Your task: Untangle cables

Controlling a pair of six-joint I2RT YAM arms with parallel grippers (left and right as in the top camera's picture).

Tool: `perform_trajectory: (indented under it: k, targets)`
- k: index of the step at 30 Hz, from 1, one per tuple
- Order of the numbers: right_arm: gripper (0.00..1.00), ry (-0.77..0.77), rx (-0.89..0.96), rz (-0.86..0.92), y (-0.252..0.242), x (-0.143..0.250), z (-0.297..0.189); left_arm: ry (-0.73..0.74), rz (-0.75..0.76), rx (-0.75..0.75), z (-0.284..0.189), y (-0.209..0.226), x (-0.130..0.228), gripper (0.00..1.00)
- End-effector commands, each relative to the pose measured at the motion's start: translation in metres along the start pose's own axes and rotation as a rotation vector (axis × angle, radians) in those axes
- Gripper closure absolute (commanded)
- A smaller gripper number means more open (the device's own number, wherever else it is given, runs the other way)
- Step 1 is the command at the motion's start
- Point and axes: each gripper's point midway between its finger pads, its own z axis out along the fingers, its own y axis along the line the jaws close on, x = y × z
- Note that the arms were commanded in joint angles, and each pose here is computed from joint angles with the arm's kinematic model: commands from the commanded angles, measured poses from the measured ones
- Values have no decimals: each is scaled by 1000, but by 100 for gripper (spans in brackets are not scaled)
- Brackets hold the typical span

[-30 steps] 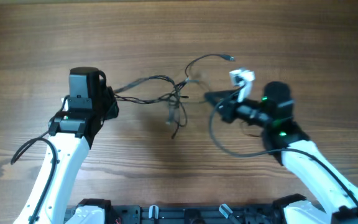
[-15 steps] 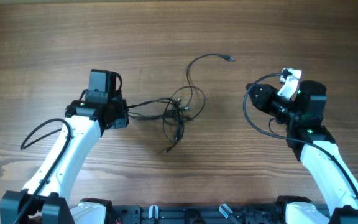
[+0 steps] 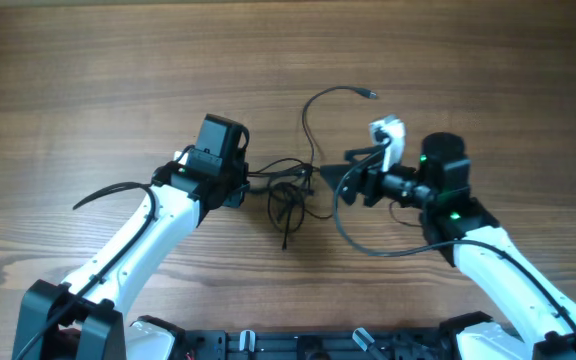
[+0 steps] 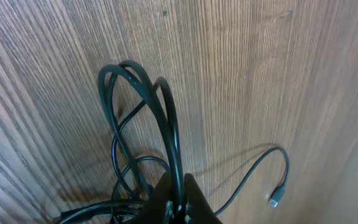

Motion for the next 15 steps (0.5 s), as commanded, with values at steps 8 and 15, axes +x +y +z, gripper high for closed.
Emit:
perform_trajectory:
  k: [8, 15]
  targets:
    - [37, 113, 95, -1, -18, 48, 55, 26, 23, 11, 3, -4, 6, 96]
    - [95, -40, 1, 74, -1, -6, 25, -85, 25, -59, 2, 14, -15, 96]
